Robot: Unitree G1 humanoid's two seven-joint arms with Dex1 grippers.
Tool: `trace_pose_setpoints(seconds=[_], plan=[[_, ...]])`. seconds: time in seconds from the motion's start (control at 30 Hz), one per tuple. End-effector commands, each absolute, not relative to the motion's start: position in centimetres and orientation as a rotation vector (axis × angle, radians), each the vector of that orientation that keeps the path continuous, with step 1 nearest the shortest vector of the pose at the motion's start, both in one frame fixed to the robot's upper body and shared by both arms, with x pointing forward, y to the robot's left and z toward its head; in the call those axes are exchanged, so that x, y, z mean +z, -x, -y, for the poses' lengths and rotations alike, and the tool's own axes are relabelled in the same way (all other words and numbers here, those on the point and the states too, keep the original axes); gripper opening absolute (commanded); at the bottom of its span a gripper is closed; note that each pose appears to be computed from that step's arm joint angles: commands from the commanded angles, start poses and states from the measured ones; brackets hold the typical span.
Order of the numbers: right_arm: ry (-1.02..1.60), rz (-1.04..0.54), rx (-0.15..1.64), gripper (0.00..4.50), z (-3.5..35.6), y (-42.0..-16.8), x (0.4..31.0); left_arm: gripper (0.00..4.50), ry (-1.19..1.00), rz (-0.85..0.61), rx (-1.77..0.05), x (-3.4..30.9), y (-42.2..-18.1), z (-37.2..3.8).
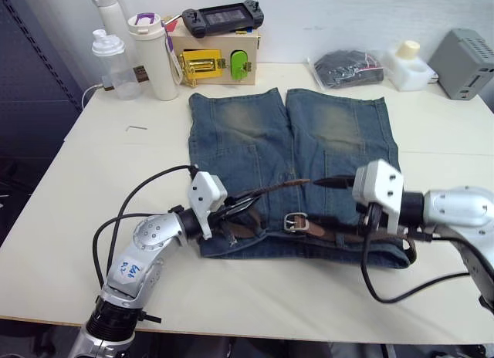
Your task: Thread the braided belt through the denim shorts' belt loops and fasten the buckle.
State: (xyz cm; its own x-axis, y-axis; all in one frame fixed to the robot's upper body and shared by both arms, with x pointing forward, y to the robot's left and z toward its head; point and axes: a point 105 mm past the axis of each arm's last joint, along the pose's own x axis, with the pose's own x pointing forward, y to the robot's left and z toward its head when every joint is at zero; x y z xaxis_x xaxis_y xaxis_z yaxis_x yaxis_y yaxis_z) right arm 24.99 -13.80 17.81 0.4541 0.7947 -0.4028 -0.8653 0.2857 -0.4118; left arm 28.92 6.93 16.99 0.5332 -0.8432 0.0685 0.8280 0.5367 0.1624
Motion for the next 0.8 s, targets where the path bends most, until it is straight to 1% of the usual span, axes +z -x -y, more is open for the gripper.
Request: trace_pose_setpoints(seconds=[0.03, 0.13, 0.37, 0.43, 0.53, 0.57, 0.6, 0.63, 0.7, 0.73, 0.77, 0.8], plan=[[0.7, -0.073, 1.112, 4.44, 12.7, -24.1, 17.7, 0.0, -0.089, 0.256, -1.002, 20.5, -28.5, -6.6], [0.671, -0.086, 1.091, 4.44, 12.5, -23.8, 16.7, 0.0, -0.077, 0.273, -1.011, 21.5, -28.3, -6.4], [0.636, -0.113, 0.988, 4.44, 12.9, -24.7, 14.4, 0.0, -0.055, 0.262, -1.009, 22.0, -28.4, -6.6], [0.624, -0.109, 0.959, 4.44, 13.0, -25.1, 14.3, 0.0, -0.059, 0.257, -1.004, 22.0, -28.5, -6.7], [0.584, -0.087, 0.926, 4.44, 12.8, -25.7, 14.8, 0.0, -0.071, 0.232, -0.999, 21.5, -28.6, -7.0], [0.585, -0.087, 0.922, 4.21, 12.8, -25.8, 14.9, 0.0, -0.073, 0.225, -0.998, 21.3, -28.5, -7.0], [0.589, -0.091, 0.919, 3.88, 12.9, -25.9, 14.8, 0.0, -0.073, 0.22, -0.997, 21.2, -28.5, -7.1], [0.59, -0.098, 0.914, 3.7, 13.0, -26.0, 14.7, 0.0, -0.073, 0.217, -0.996, 21.1, -28.6, -7.1], [0.594, -0.103, 0.909, 2.95, 13.1, -26.1, 14.6, 0.0, -0.076, 0.212, -0.994, 21.0, -28.6, -7.2], [0.596, -0.103, 0.907, 2.2, 13.2, -26.2, 14.7, 0.0, -0.087, 0.207, -0.996, 20.8, -28.6, -7.2], [0.597, -0.102, 0.907, 2.2, 13.1, -26.2, 14.7, 0.0, -0.099, 0.202, -0.999, 20.7, -28.6, -7.2], [0.598, -0.099, 0.907, 1.61, 13.1, -26.3, 14.8, 0.0, -0.106, 0.199, -1.001, 20.6, -28.6, -7.2]])
